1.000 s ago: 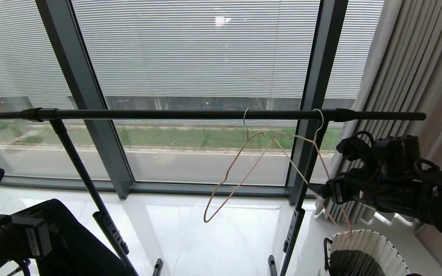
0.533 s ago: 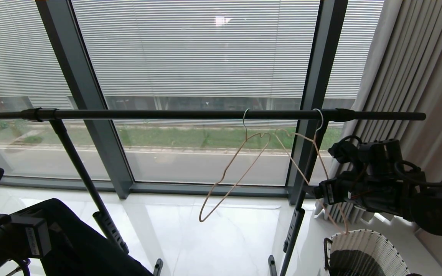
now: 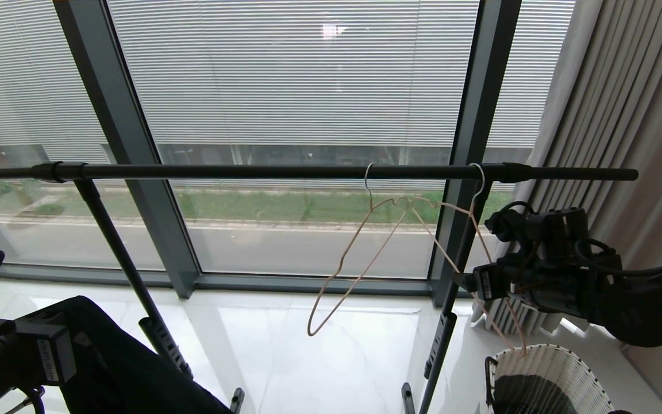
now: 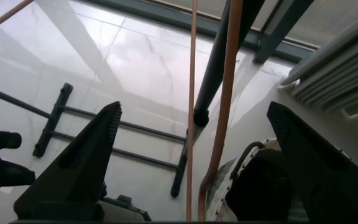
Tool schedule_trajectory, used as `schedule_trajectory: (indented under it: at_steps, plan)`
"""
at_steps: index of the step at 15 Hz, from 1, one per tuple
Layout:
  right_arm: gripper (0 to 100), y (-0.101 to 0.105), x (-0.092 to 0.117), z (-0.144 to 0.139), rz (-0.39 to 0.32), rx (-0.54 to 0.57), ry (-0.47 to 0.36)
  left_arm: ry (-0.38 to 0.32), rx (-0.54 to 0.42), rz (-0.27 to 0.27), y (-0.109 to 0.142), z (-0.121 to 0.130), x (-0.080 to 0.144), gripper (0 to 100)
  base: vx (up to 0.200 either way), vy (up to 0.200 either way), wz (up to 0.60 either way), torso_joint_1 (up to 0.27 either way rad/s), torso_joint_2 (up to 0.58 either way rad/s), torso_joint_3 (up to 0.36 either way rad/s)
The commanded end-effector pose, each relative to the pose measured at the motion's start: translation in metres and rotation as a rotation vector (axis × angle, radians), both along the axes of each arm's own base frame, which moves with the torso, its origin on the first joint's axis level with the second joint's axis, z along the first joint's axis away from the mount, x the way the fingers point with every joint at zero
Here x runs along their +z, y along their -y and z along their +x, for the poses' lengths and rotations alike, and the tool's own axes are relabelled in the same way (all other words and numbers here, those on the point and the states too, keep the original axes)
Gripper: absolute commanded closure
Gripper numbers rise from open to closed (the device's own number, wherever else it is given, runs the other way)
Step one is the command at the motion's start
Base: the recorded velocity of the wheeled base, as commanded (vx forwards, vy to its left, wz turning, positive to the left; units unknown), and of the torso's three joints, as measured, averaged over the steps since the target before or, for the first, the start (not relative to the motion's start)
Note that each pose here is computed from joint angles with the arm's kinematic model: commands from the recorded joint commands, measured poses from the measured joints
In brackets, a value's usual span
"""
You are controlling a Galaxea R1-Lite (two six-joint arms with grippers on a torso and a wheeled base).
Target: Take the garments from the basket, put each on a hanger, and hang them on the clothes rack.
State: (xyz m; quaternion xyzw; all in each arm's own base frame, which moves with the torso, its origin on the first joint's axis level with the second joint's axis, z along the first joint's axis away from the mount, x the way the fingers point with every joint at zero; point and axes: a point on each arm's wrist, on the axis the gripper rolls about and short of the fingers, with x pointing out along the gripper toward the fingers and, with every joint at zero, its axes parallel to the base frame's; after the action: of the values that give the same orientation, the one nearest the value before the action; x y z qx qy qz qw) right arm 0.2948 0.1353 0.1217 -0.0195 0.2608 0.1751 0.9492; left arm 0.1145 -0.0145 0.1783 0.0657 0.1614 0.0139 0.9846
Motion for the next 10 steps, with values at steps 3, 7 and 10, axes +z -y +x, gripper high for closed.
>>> schedule_trajectory:
  at_steps: [3, 7, 10]
  plan:
    - [100, -0.0009, -0.0028, 0.0021, -0.007, -0.011, 0.002, -0.001, 0.000, 0.000, 0.0001, 0.0003, -0.0001, 100, 0.000, 0.000, 0.00, 0.000, 0.00, 0.000]
    - [100, -0.0013, -0.0006, 0.0032, 0.013, -0.022, 0.020, -0.001, 0.000, 0.000, 0.0001, 0.0003, -0.0001, 100, 0.000, 0.000, 0.00, 0.000, 0.00, 0.000]
    - [100, -0.0011, 0.0014, 0.0029, 0.023, -0.026, 0.030, 0.001, 0.002, -0.001, -0.0001, 0.0001, 0.0000, 100, 0.000, 0.000, 0.00, 0.000, 0.00, 0.000]
